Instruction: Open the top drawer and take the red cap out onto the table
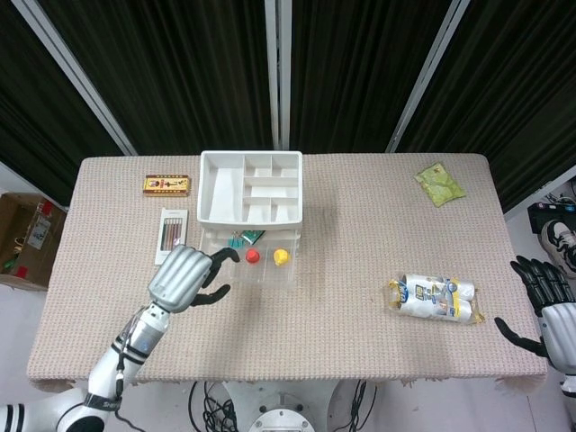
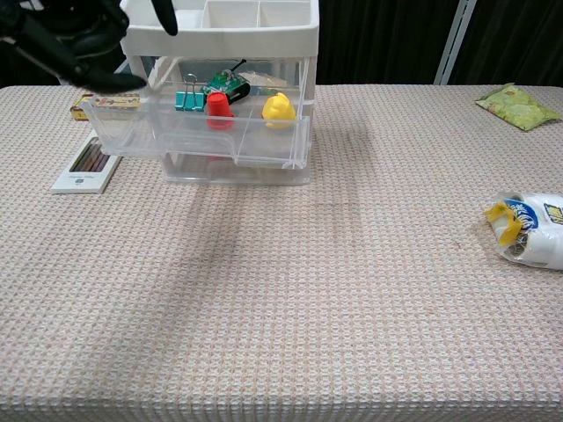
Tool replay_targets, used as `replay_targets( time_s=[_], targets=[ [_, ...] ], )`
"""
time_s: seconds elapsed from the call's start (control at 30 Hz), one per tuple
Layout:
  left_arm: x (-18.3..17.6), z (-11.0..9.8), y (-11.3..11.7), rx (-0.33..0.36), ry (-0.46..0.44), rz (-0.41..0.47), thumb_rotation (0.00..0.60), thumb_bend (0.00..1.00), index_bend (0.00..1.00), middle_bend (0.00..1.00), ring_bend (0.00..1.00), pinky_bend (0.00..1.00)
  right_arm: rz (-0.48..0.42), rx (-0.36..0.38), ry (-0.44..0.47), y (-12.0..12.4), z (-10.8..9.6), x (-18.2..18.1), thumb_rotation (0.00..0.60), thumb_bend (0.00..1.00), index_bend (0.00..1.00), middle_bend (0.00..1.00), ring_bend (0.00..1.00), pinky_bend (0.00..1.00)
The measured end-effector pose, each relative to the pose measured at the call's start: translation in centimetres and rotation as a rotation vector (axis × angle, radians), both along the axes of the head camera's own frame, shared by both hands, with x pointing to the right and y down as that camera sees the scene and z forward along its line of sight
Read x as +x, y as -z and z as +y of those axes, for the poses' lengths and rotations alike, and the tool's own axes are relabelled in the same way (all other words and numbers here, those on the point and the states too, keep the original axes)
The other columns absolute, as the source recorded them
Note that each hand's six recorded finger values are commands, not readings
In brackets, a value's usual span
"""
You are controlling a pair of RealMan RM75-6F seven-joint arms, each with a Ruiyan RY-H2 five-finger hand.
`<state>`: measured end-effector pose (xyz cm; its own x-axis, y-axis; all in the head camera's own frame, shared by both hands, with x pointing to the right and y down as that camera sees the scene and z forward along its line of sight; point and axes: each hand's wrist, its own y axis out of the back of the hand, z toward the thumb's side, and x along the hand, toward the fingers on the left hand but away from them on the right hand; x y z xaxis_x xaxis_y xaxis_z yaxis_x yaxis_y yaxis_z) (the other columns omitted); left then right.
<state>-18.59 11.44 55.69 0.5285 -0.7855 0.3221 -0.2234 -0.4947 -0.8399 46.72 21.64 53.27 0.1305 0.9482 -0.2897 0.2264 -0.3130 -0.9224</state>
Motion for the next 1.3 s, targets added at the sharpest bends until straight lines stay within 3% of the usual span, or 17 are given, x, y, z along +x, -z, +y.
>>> replay_targets(
  time_s=[0.3,0.6,1.1,1.3],
  targets=[
    [2.5,-4.0,-3.1,-0.03,-0.108,-0.141,0.6,0.31,0.43,0.84,0.94,1.0,0.009,-0.003,-0.014,0.1,0.3,0.4,0.6,0.18,0.0,0.06,0.0,0.0],
    [4.1,-4.3,-5.8,-0.036,-0.151,-0.229,0.6,0.31,0.44,0.84,0.94,1.0,0.011,-0.005,-0.023,0.1,0.3,0.6,0.6,0.18,0.0,0.06,0.0,0.0],
    [4.3,-4.3,-7.4,-0.063,-0.116,-0.219,0.6,0.32,0.5,0.84,0.94,1.0,0.012,-0.01,-0.031,-0.1,0.5,0.9,0.6,0.18,0.0,0.06,0.0,0.0],
    [4.5,-4.5,-7.3,-0.055,-0.116,-0.207,0.6,0.38,0.6,0.84,0.94,1.0,0.014,-0.009,-0.032,0.0,0.5,0.9,0.6,0.18,0.0,0.06,0.0,0.0]
  ],
)
